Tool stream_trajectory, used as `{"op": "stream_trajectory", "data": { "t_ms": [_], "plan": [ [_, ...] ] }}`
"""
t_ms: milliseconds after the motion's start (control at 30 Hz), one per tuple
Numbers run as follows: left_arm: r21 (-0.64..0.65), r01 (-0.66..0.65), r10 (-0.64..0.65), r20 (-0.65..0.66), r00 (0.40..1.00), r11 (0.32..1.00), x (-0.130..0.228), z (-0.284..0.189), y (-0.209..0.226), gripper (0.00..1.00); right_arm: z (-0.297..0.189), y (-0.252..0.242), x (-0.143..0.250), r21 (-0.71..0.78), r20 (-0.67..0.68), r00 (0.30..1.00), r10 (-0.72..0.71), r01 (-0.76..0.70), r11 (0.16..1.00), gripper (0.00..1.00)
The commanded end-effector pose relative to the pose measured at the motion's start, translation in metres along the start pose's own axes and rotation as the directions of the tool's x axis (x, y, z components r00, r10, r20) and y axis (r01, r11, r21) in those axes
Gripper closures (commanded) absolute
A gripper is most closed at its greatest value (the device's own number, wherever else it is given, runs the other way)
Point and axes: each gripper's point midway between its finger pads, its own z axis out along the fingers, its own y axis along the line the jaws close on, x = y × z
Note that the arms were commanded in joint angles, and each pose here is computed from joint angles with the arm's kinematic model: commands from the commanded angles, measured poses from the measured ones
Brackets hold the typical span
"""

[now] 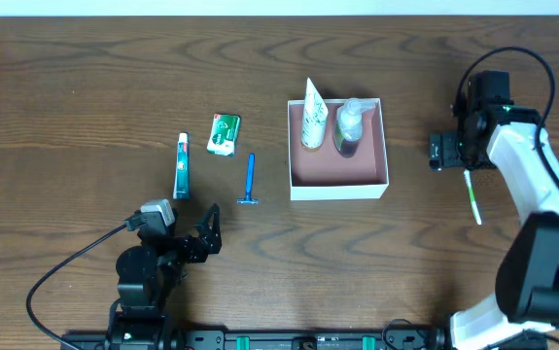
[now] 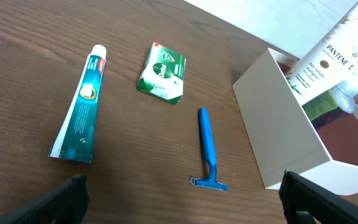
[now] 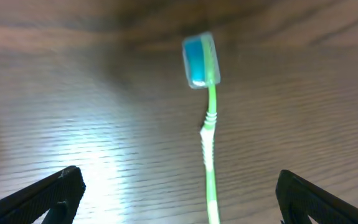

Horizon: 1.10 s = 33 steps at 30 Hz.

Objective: Pack container
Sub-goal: 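Move the right gripper toward the green toothbrush, then lower the right gripper and close it on the green toothbrush handle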

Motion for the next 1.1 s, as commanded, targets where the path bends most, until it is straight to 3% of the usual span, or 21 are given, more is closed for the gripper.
{"op": "stream_trajectory", "data": {
  "t_ms": [0,100,400,733,1067],
  "plan": [
    [-0.013,0.022,-0.022,-0.047,0.999,1.000,0.015,0.001,0.006,0.02,0.012,-0.001,0.003,-0.042,-0.033,0.999,-0.016,0.015,0.999,0.01],
    [-0.013,0.022,-0.022,-0.047,0.999,1.000,0.015,0.001,0.006,0.02,0.021,0.010,0.006,-0.124,-0.049,0.996,-0.070,0.063,0.990,0.01],
    [-0.013,0.022,-0.022,-0.047,0.999,1.000,0.015,0.001,0.006,0.02,0.037,0.009,0.014,-0.130,-0.089,0.987,-0.135,0.123,0.984,0.01],
    [-0.013,0.022,-0.022,-0.047,0.999,1.000,0.015,0.001,0.006,0.02,0.045,-0.017,0.024,-0.115,-0.131,0.988,-0.086,0.071,0.991,0.01],
    [-0.013,0.022,-0.022,-0.047,0.999,1.000,0.015,0.001,0.006,0.02,0.047,-0.012,0.023,-0.155,-0.117,0.987,-0.112,0.093,0.984,0.01]
  ]
}}
